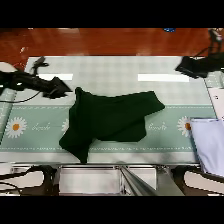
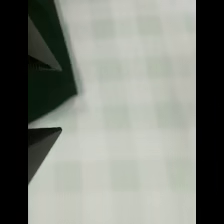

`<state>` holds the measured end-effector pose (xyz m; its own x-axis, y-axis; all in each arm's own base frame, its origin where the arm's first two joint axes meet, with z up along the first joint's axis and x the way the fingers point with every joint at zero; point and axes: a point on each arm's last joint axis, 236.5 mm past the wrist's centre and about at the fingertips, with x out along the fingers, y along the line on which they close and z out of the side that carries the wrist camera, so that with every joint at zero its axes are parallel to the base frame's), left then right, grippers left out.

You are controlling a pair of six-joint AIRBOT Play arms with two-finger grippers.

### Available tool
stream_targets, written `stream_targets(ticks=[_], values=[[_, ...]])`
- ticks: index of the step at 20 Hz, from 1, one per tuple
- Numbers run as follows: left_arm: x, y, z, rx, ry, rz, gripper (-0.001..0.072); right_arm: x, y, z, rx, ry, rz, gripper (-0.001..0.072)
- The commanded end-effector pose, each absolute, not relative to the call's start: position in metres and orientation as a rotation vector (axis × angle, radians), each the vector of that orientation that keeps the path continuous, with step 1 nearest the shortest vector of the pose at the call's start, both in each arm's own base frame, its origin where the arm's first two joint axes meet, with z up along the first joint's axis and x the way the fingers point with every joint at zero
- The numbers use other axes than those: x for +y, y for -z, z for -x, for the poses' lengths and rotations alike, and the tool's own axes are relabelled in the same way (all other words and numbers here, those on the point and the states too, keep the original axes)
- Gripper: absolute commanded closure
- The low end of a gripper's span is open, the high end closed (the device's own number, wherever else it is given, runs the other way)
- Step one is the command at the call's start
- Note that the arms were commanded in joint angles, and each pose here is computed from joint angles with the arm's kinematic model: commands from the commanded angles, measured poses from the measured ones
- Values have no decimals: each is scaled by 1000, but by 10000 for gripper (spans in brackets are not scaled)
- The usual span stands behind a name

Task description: Fold the shirts.

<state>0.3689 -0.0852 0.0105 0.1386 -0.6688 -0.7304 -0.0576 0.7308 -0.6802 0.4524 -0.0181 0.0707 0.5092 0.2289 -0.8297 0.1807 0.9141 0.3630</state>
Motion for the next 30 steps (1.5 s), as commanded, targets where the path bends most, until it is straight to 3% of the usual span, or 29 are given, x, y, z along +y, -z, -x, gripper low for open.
stream_targets(ticks=[1, 4, 7, 9, 17, 25, 26, 28, 30], values=[[-27, -3, -310, 1437, 333, 659, 198, -73, -43, -395, 1166, 80, -494, 306], [-20, 34, -239, 1443, 247, 748, 198, -64, 39, -321, 1310, 132, -672, 305], [-33, 65, -184, 1474, 167, 901, 198, -25, 62, -295, 1281, 21, -772, 305], [-35, 64, -189, 1431, 135, 933, 198, -13, 59, -290, 1267, -26, -775, 305], [-48, 76, -172, 1572, 132, 1063, 198, 1, 42, -302, 1201, -101, -826, 305], [-87, 104, -161, 1737, 230, 910, 200, 1, 43, -301, 1205, -101, -823, 306], [-90, 108, -161, 1748, 236, 885, 229, 0, 43, -302, 1203, -98, -822, 306], [-94, 115, -162, 1752, 243, 850, 676, -4, 45, -303, 1196, -83, -808, 306], [-93, 114, -166, 1735, 264, 829, 683, -8, 51, -298, 1222, -64, -783, 306]])
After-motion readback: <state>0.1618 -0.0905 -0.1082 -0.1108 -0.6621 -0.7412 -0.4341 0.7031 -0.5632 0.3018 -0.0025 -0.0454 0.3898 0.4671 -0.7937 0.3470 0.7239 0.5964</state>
